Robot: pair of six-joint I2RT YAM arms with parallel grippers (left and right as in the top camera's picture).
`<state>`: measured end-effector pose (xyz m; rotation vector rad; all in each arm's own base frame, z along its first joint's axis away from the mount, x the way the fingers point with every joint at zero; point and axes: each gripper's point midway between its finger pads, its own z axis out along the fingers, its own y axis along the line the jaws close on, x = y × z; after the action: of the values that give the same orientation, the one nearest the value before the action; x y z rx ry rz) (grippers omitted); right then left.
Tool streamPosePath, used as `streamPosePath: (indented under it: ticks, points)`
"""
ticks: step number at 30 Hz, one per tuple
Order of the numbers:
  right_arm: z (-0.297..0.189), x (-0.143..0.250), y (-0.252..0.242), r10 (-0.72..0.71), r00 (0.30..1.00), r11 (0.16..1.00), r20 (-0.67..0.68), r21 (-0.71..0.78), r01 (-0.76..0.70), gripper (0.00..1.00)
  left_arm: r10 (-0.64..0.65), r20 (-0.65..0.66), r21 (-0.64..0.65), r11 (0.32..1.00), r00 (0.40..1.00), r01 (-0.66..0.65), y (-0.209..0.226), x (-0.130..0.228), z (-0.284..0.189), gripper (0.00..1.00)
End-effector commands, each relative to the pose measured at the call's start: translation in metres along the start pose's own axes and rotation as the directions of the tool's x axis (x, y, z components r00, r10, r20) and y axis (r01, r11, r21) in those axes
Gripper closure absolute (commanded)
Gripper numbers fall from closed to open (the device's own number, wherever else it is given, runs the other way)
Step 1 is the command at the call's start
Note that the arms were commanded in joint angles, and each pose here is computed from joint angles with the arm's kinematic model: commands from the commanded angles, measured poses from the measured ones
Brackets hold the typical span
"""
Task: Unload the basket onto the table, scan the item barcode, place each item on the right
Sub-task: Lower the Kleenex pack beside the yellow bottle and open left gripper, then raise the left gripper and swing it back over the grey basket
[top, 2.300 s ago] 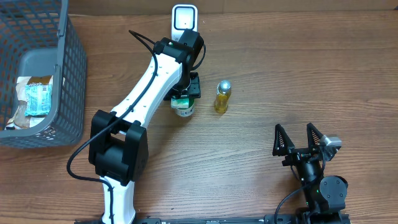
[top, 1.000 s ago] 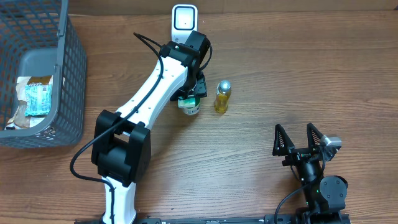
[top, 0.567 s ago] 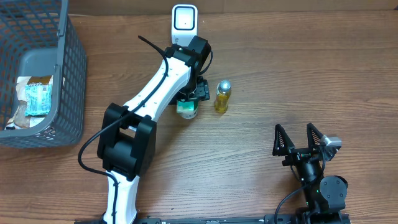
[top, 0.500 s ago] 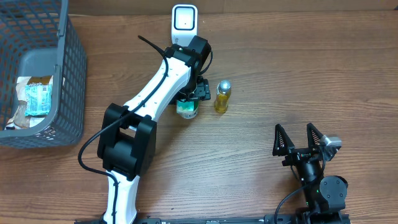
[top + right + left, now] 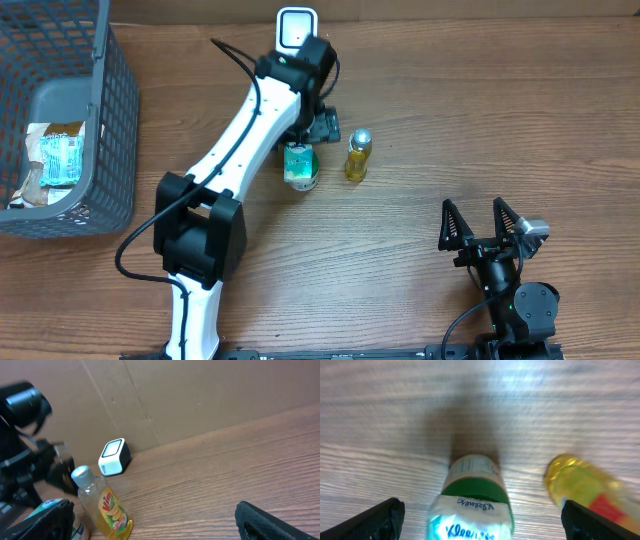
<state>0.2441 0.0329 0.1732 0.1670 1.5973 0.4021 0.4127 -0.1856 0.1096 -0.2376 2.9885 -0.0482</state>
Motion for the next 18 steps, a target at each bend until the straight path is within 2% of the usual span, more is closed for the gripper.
streamPosePath:
  ticks: [1,6,13,18]
  points:
    - [0.0,0.003,0.0,-0.001,1.0,1.0,-0.001,-0.004,0.001,0.0,0.028,0.095,0.03,0.999,0.995,-0.031,0.003,-0.022,-0.041,0.0]
    - [0.0,0.003,0.0,-0.001,1.0,1.0,-0.001,-0.004,0.001,0.0,0.089,0.131,0.036,0.995,0.987,-0.095,0.008,-0.033,-0.059,0.0]
    - [0.0,0.003,0.0,-0.001,1.0,1.0,-0.001,-0.004,0.001,0.0,0.061,0.118,0.025,0.998,0.991,-0.065,0.024,-0.034,-0.078,0.0]
    - [0.0,0.003,0.0,-0.001,1.0,1.0,-0.001,-0.004,0.001,0.0,0.03,0.135,0.028,0.999,0.99,-0.034,0.04,-0.037,-0.109,0.0]
